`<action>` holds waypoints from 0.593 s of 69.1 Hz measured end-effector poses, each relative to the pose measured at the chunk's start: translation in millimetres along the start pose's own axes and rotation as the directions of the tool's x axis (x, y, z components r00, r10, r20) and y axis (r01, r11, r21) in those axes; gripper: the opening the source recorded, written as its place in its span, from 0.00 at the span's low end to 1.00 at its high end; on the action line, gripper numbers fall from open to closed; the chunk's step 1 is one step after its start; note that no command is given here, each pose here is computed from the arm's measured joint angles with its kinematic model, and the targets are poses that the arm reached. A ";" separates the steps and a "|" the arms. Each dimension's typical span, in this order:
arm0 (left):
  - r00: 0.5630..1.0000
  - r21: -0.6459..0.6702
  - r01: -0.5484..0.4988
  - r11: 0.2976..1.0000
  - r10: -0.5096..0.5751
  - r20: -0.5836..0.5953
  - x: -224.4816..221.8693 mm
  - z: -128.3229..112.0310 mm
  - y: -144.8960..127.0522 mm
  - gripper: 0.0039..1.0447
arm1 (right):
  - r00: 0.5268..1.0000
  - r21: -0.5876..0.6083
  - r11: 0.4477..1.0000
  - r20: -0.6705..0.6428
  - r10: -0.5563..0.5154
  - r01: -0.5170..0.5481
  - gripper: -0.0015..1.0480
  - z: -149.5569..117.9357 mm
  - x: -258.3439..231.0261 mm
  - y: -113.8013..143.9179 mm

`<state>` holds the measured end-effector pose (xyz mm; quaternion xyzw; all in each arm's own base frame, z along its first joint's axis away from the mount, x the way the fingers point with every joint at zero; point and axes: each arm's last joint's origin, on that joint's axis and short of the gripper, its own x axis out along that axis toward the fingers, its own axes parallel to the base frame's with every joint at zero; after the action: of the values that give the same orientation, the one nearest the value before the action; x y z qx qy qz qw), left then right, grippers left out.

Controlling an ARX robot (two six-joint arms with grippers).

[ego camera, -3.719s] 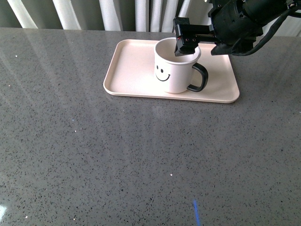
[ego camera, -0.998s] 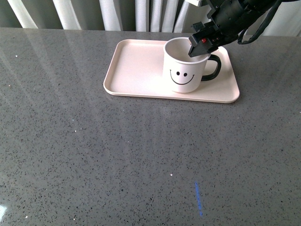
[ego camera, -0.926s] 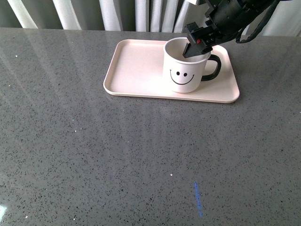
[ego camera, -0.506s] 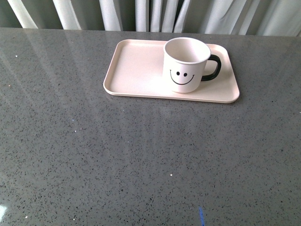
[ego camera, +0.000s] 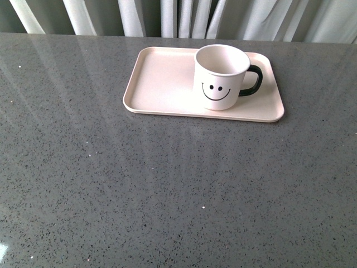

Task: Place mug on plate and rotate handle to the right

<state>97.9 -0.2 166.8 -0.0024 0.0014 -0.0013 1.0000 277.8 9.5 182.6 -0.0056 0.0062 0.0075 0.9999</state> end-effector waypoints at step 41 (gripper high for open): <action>1.000 0.000 0.000 1.000 0.000 0.000 0.0 0.0 0.0 0.91 | 1.000 0.001 1.000 -0.007 -0.016 0.016 0.02 -23.1 -98.4 -7.9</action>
<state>97.9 -0.2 166.8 -0.0024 0.0014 -0.0013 1.0000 179.2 -0.2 160.8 -0.0050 0.0094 -0.0003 0.9999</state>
